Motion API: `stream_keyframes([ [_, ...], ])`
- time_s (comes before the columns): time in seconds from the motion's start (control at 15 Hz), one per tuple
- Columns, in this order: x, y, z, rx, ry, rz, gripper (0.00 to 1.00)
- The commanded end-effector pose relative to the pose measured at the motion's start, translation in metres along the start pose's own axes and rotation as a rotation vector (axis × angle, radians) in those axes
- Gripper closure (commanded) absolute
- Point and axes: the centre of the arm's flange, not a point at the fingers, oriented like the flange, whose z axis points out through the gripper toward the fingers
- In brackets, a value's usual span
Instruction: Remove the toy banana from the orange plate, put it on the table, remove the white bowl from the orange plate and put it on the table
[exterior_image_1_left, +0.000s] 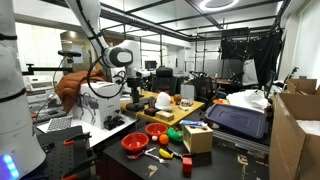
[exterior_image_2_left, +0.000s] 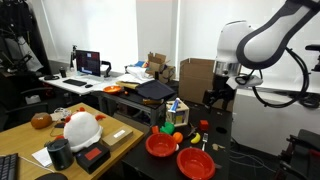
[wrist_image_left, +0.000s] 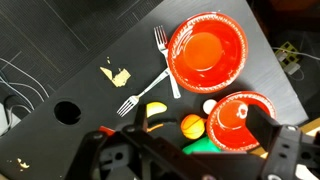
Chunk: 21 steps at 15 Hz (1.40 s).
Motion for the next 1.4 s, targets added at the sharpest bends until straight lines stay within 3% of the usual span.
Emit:
stream_keyframes([
  [0.0, -0.024, 0.008, -0.051, 0.012, -0.043, -0.049, 0.00],
  [0.6, -0.030, -0.001, -0.130, -0.011, -0.084, -0.057, 0.00],
  [1.33, -0.035, 0.002, -0.187, 0.024, -0.066, -0.019, 0.00],
])
